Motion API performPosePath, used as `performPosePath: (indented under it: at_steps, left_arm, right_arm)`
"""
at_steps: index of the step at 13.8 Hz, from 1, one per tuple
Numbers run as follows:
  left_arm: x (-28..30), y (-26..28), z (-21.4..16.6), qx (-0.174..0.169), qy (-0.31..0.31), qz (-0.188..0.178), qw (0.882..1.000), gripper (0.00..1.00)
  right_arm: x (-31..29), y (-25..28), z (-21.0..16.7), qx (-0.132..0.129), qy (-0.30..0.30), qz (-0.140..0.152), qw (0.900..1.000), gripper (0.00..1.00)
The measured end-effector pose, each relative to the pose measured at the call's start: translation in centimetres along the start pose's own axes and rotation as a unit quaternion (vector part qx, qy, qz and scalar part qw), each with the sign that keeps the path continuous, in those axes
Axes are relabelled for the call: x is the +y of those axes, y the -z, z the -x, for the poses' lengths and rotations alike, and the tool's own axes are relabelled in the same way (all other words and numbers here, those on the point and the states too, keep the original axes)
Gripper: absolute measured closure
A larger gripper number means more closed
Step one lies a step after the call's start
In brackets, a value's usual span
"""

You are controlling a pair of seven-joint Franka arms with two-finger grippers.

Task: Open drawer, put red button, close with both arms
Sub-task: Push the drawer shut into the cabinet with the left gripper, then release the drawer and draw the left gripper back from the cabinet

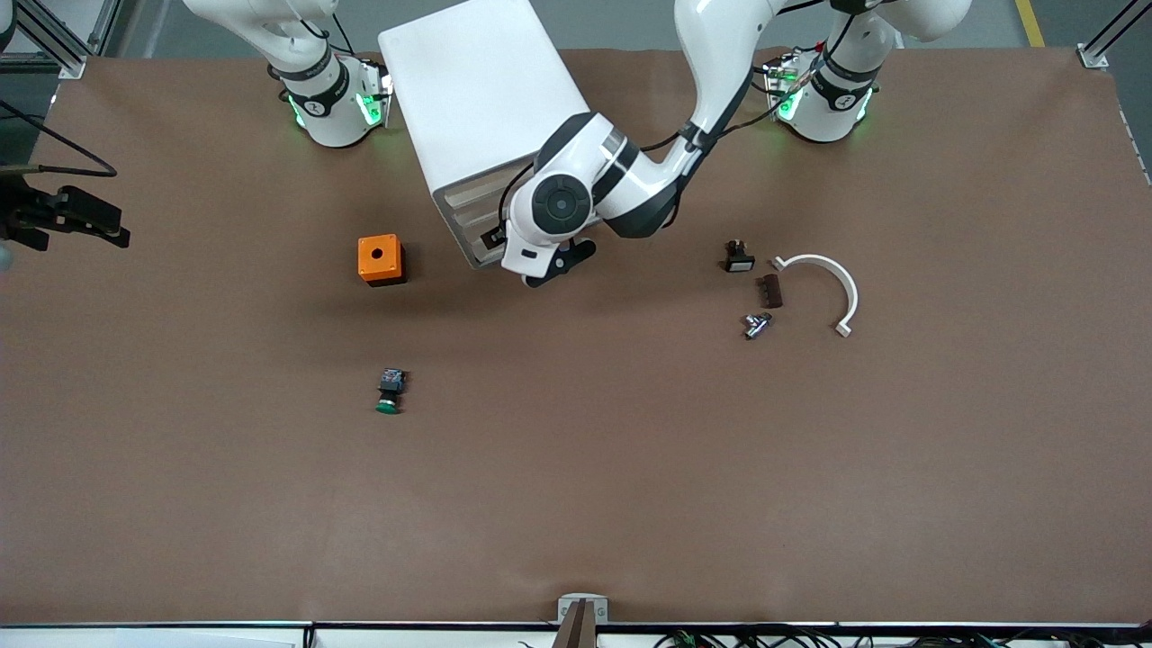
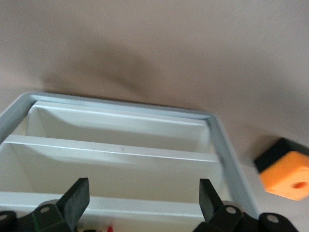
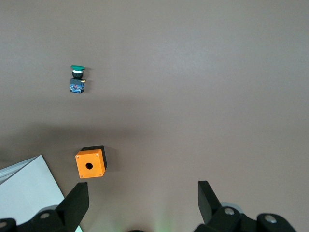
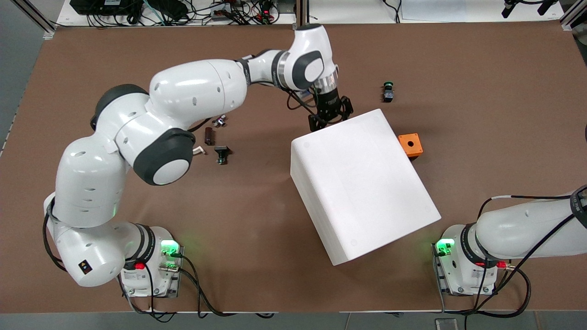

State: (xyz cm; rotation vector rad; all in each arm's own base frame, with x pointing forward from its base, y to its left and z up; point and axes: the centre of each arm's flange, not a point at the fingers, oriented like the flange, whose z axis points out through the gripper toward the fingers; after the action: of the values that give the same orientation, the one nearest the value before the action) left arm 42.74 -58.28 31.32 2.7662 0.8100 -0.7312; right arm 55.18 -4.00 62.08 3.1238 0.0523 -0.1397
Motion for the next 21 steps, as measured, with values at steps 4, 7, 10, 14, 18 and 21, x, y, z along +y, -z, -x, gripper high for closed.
performPosePath:
  at_steps: [4, 7, 10, 14, 18, 21]
  left_arm:
    - [-0.7, 11.7, -3.8, 0.052, 0.006, 0.068, 0.996, 0.00]
    - [-3.9, 21.2, -6.3, 0.100, -0.013, 0.088, 0.991, 0.00]
    - [-9.1, 29.2, -7.6, 0.122, -0.064, 0.064, 0.988, 0.00]
    - [-18.4, 38.9, -11.3, 0.121, -0.133, 0.049, 0.982, 0.00]
    - [-26.4, 43.3, -16.7, 0.129, -0.197, 0.011, 0.972, 0.00]
    - [-30.0, 44.8, -19.6, 0.143, -0.225, -0.011, 0.964, 0.00]
  right_arm:
    - [0.2, 0.5, 0.4, 0.004, -0.002, 0.000, 1.000, 0.00]
    - [0.2, 1.0, 0.7, 0.009, -0.003, -0.004, 1.000, 0.00]
    - [1.6, 1.1, 1.3, 0.008, -0.017, -0.030, 0.999, 0.00]
    - [1.9, 2.2, 2.3, 0.016, -0.020, -0.034, 0.999, 0.00]
    - [1.7, 3.1, 3.0, 0.026, -0.017, -0.028, 0.999, 0.00]
    - [1.0, 3.2, 3.1, 0.036, -0.010, -0.019, 0.999, 0.00]
